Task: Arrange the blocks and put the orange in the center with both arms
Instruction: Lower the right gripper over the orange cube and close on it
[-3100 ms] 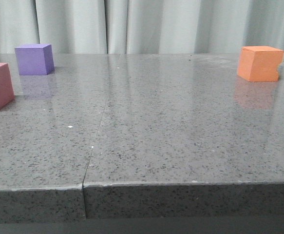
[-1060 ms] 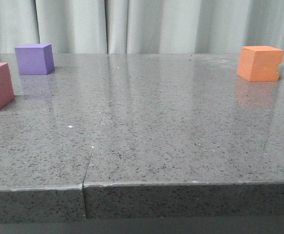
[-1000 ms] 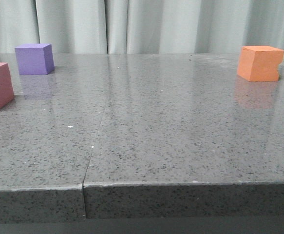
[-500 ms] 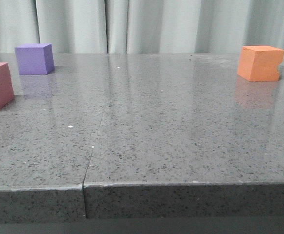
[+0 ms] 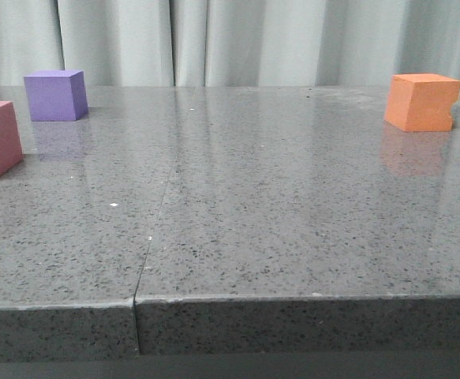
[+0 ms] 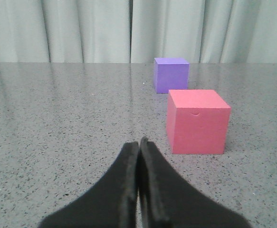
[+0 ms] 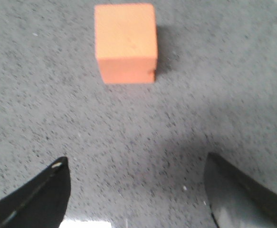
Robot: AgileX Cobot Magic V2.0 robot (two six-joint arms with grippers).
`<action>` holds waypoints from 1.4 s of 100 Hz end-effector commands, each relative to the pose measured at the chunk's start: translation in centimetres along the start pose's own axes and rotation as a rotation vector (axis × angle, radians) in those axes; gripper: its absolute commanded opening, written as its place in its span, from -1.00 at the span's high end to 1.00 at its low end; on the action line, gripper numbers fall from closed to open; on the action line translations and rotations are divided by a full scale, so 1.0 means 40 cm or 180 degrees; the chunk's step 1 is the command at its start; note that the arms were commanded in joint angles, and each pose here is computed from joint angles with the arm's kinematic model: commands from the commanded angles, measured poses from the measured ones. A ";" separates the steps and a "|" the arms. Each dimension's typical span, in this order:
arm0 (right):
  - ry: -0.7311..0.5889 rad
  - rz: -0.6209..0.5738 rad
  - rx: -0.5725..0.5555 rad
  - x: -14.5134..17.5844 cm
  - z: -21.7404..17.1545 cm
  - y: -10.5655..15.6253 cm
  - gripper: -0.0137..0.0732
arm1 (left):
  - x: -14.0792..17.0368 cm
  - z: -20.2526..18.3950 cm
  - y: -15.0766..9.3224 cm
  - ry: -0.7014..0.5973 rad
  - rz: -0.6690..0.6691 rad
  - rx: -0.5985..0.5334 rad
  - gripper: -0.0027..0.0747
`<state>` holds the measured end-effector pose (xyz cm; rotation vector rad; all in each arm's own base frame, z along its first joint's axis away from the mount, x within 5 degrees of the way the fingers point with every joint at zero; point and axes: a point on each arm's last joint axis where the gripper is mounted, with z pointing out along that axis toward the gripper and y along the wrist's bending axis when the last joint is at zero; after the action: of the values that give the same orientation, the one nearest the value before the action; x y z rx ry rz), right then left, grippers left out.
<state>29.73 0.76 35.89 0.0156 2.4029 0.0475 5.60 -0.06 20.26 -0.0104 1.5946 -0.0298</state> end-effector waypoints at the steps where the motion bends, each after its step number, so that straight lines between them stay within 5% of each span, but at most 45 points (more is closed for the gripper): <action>1: -0.0259 -0.0065 -0.0057 -0.063 -0.031 0.016 -0.66 | 0.012 -0.001 0.000 -0.0211 -0.0032 0.0005 0.98; 67: 0.0418 -0.0027 -0.0130 -0.248 0.143 0.040 -0.65 | 0.012 -0.001 0.000 -0.0211 -0.0032 0.0005 0.98; 140: 0.0616 0.0080 0.0075 -0.242 0.309 0.027 -0.65 | 0.012 -0.001 0.000 -0.0211 -0.0032 0.0005 0.98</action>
<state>45.56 2.06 30.01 0.0615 2.7288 0.0387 5.60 -0.06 20.26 -0.0104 1.5946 -0.0298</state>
